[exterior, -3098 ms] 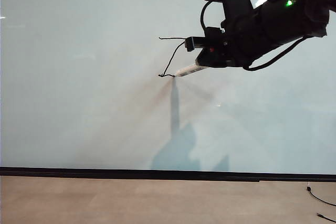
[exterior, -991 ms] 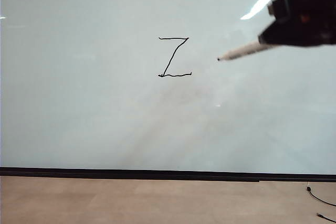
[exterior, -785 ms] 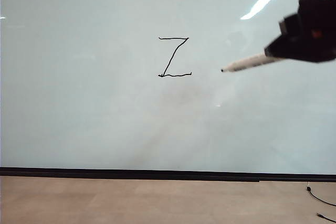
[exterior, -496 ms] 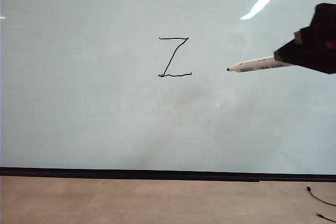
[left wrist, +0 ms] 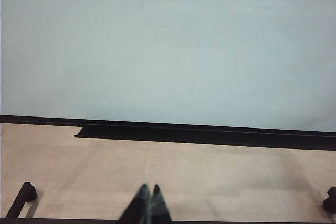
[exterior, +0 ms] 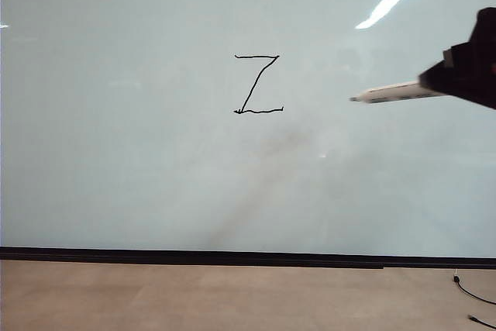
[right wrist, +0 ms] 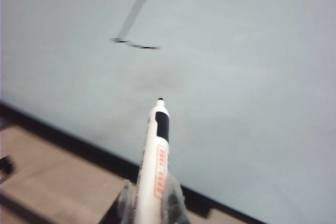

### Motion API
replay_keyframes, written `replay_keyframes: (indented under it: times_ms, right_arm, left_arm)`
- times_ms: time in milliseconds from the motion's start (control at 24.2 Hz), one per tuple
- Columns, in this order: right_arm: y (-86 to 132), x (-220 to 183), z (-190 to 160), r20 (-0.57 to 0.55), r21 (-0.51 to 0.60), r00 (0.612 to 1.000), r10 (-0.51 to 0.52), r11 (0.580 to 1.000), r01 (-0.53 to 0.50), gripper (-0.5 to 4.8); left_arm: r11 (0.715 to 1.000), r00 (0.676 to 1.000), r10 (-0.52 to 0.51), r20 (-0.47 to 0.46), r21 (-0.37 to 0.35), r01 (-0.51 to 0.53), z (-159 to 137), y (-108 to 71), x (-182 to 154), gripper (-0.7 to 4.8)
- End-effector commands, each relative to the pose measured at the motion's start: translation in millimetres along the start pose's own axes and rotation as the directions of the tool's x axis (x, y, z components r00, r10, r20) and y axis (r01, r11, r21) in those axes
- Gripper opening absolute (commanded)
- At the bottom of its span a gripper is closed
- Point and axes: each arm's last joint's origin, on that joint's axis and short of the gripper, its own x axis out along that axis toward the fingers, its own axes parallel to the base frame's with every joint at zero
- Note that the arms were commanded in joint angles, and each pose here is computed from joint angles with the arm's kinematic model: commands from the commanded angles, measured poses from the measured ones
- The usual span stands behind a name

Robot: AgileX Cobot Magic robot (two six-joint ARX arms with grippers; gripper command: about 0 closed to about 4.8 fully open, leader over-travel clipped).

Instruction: Pick up the pen on the shelf to the right of the whiteboard and write the letter Z.

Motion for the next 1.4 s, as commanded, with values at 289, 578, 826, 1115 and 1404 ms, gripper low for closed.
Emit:
replay_keyframes:
  times_ms: [289, 578, 826, 1115, 1404]
  right_arm:
    - [-40, 5, 3, 0.057, 0.029, 0.989, -0.133, 0.991, 0.132, -0.07]
    - [-55, 3, 1, 0.048, 0.051, 0.977, -0.208, 0.977, 0.206, -0.07]
    - [-60, 1, 2, 0.048, 0.06, 0.97, -0.238, 0.97, 0.235, -0.07]
    - [-59, -14, 1, -0.01, 0.058, 0.963, -0.27, 0.961, 0.27, -0.08]
    - [-59, -23, 6, 0.029, 0.061, 0.95, -0.31, 0.95, 0.308, -0.08]
  left_arm:
    - [1.0, 1.0, -0.001, 0.013, 0.005, 0.0, 2, 0.0, 0, -0.04]
    - [1.0, 1.0, -0.001, 0.013, 0.005, 0.0, 2, 0.0, 0, -0.05]
    - [1.0, 1.0, -0.001, 0.013, 0.005, 0.0, 2, 0.0, 0, -0.04]
    - [1.0, 1.0, -0.001, 0.013, 0.005, 0.0, 2, 0.0, 0, -0.04]
    - [1.0, 1.0, -0.001, 0.013, 0.005, 0.0, 2, 0.0, 0, -0.04]
